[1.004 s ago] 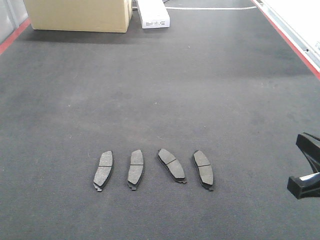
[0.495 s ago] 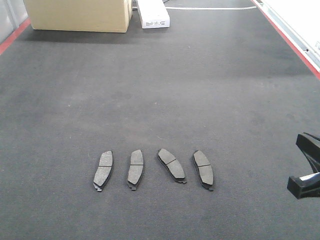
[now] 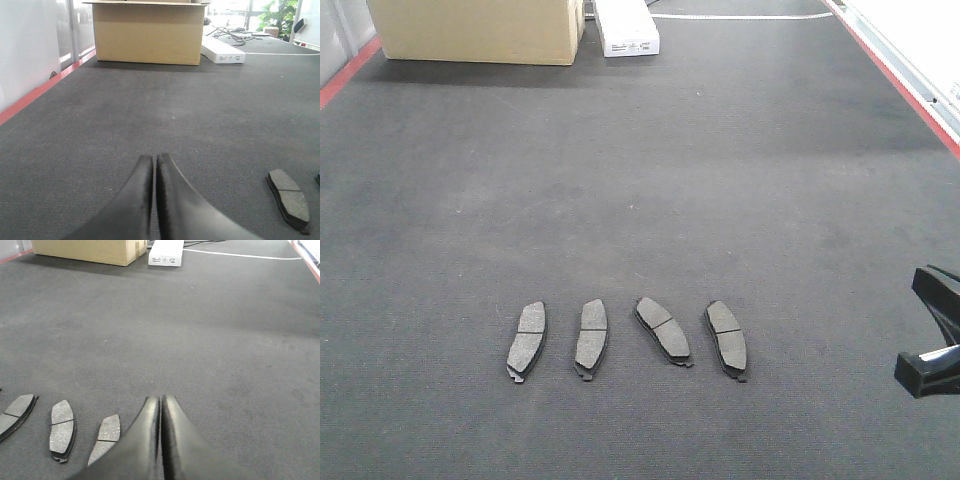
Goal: Move and align brake pads A on conveyor
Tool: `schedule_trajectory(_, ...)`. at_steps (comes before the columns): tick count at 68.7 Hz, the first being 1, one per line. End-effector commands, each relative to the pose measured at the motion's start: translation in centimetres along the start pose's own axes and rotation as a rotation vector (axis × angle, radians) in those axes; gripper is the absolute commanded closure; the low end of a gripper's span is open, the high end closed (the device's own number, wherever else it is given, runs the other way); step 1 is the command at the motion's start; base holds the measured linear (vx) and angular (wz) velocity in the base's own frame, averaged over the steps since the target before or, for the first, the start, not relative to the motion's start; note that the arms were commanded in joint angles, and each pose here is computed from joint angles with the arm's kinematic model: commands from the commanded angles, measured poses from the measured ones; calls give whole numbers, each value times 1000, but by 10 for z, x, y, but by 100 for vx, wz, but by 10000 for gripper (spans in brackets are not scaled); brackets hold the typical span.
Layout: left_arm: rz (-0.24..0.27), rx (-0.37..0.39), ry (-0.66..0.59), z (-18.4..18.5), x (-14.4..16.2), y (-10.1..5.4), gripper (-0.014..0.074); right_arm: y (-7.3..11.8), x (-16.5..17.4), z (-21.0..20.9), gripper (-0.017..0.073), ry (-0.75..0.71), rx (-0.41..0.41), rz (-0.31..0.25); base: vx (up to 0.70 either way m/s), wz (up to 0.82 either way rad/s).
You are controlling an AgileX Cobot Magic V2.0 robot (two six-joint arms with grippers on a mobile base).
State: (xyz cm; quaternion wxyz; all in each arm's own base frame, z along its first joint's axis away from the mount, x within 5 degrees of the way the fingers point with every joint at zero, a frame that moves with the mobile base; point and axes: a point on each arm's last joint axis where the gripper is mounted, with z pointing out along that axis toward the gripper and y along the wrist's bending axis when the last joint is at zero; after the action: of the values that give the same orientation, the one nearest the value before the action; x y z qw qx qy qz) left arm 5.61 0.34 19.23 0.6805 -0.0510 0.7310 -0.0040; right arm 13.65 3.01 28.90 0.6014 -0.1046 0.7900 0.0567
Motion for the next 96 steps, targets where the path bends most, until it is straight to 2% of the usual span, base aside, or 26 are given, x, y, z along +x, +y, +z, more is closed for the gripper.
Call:
schedule_trajectory(1,-3,4,-92,-2,-10,-1,600,-2,-16,-2,562,-98,20,-8,0,0)
schedule_trajectory(17,-3,4,-92,-2,-10,-1,600,-2,-17,-2,562,-109,23,-12,0,0)
schedule_trajectory(26,-3,4,-92,-2,-10,-1,600,-3,-20,-9,562,-150,29,14,0,0)
schedule_trajectory(34,-3,4,-92,-2,-10,-1,600,-9,-22,-18,562,-183,74,62,0,0)
schedule_trajectory(42,-3,4,-92,-2,-10,-1,600,-15,-17,-28,562,-224,136,64,0,0)
schedule_trajectory(53,-3,4,-92,-2,-10,-1,600,-18,10,-41,562,-272,195,81,0,0)
schedule_trajectory(66,-3,4,-92,-2,-10,-1,600,-15,64,-52,562,-290,246,172,0,0)
schedule_trajectory(79,-3,4,-92,-2,-10,-1,600,-10,108,-56,562,-332,254,171,0,0)
schedule_trajectory(96,-3,4,-90,-2,-10,0,600,-9,112,-57,562,-334,251,173,0,0)
